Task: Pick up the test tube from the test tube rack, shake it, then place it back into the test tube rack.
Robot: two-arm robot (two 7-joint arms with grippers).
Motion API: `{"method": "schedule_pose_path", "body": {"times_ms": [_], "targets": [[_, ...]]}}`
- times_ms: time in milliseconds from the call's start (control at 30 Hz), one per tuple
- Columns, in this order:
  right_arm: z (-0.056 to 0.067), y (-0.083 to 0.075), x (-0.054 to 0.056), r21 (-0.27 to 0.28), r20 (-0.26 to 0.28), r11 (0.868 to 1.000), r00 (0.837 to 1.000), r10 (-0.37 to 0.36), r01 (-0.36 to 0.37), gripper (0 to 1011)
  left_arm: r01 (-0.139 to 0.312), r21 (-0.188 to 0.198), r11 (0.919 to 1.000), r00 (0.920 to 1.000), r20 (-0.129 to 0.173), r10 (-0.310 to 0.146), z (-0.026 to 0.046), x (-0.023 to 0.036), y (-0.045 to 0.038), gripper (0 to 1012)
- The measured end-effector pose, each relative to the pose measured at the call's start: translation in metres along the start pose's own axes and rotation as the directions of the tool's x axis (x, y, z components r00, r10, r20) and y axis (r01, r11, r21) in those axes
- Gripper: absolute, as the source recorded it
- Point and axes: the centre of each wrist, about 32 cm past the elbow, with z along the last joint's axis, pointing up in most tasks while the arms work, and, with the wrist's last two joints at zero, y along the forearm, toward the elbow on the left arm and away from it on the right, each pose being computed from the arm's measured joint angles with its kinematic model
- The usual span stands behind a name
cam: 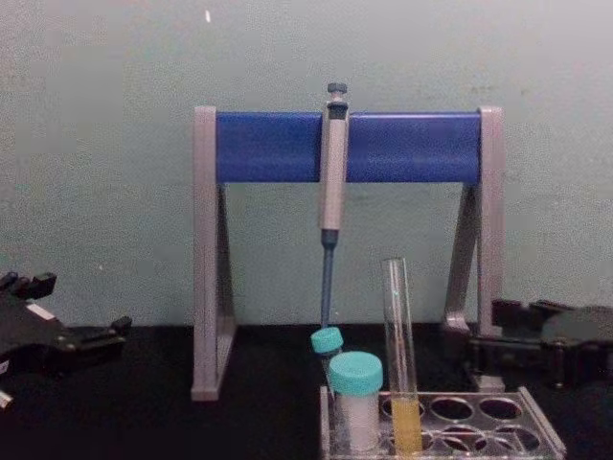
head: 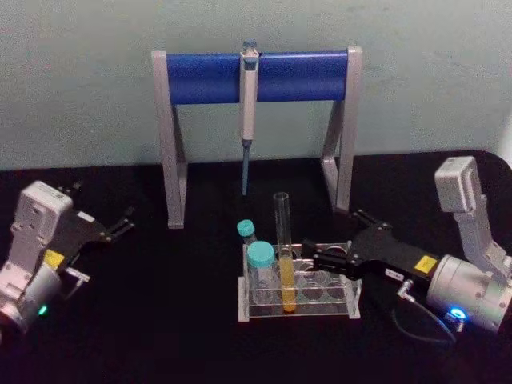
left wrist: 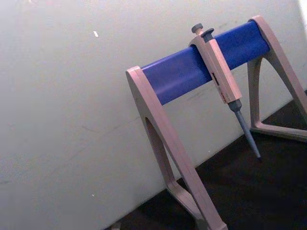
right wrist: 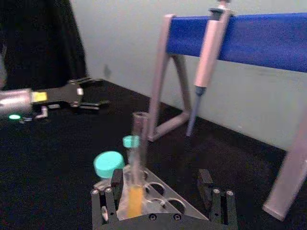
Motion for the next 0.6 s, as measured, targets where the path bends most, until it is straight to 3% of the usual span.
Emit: {"method": "schedule_pose_path", "body": {"times_ms": [267,600], "targets": [[0.009,0.014,0.001,-0.003,0.009,0.997,0.997,0.076,-0.076,1000,0.0,0.0,1.0,1.0,0.0,0.0,0.0,0.0,0.0,1002],[0.014,0.033,0.006,-0.021,0.037,0.996,0.996,0.083,-0.082,1000,0.0,0.0,1.0,1.0,0.0,0.0,0.0,0.0,0.0,1001]]}}
